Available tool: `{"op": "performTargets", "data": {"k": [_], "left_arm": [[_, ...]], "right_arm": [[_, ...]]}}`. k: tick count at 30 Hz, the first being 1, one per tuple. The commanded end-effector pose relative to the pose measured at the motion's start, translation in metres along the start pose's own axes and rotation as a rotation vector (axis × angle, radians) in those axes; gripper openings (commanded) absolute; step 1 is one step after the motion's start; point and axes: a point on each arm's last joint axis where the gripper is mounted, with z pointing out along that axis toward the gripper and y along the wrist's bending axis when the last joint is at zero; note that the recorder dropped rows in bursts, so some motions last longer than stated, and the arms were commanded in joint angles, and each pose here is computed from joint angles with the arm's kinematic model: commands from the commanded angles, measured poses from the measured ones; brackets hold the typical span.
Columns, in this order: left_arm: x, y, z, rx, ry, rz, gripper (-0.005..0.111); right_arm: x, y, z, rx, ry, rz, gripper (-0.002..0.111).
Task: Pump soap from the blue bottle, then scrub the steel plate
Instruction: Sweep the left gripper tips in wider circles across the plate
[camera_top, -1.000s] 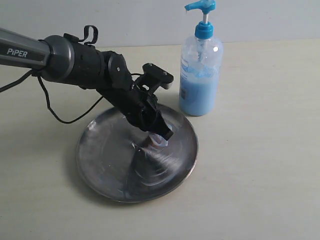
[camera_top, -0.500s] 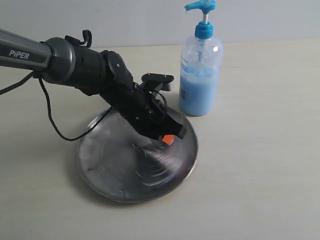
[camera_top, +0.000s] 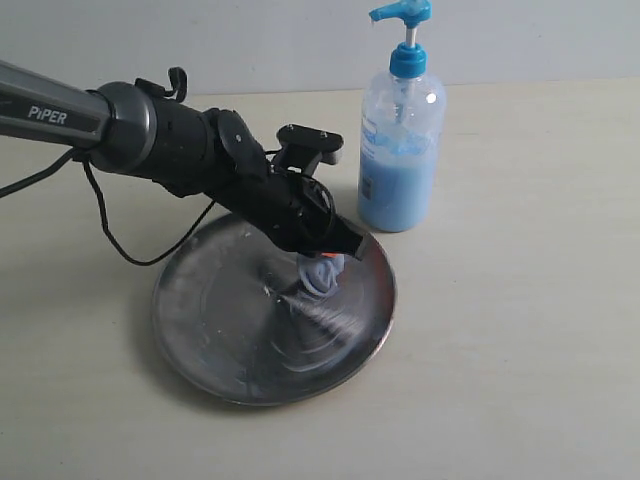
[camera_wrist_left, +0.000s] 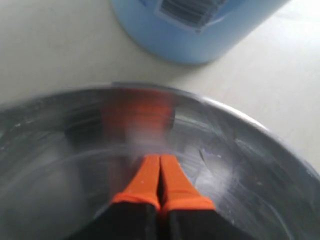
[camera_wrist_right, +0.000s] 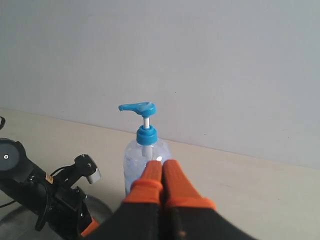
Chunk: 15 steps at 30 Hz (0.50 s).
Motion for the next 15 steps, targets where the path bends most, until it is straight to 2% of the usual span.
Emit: {"op": "performTargets", "data": {"k": [1, 8, 11, 15], "left_arm": [[0.009, 0.004, 0.01, -0.01, 0.042, 0.037, 0.0], [0.011, 0.003, 0.007, -0.012, 0.073, 0.097, 0.0], [0.014, 0.0, 0.006, 0.02, 0.109, 0.078, 0.0], [0.018, -0.008, 0.004, 0.104, 0.164, -0.001, 0.0]], "right_arm": [[0.001, 0.0, -0.001, -0.001, -0.005, 0.0, 0.0], [0.001, 0.0, -0.001, -0.001, -0.005, 0.0, 0.0], [0.001, 0.0, -0.001, -0.001, -0.005, 0.0, 0.0], [0.001, 0.0, -0.001, -0.001, -0.005, -0.003, 0.0]]}}
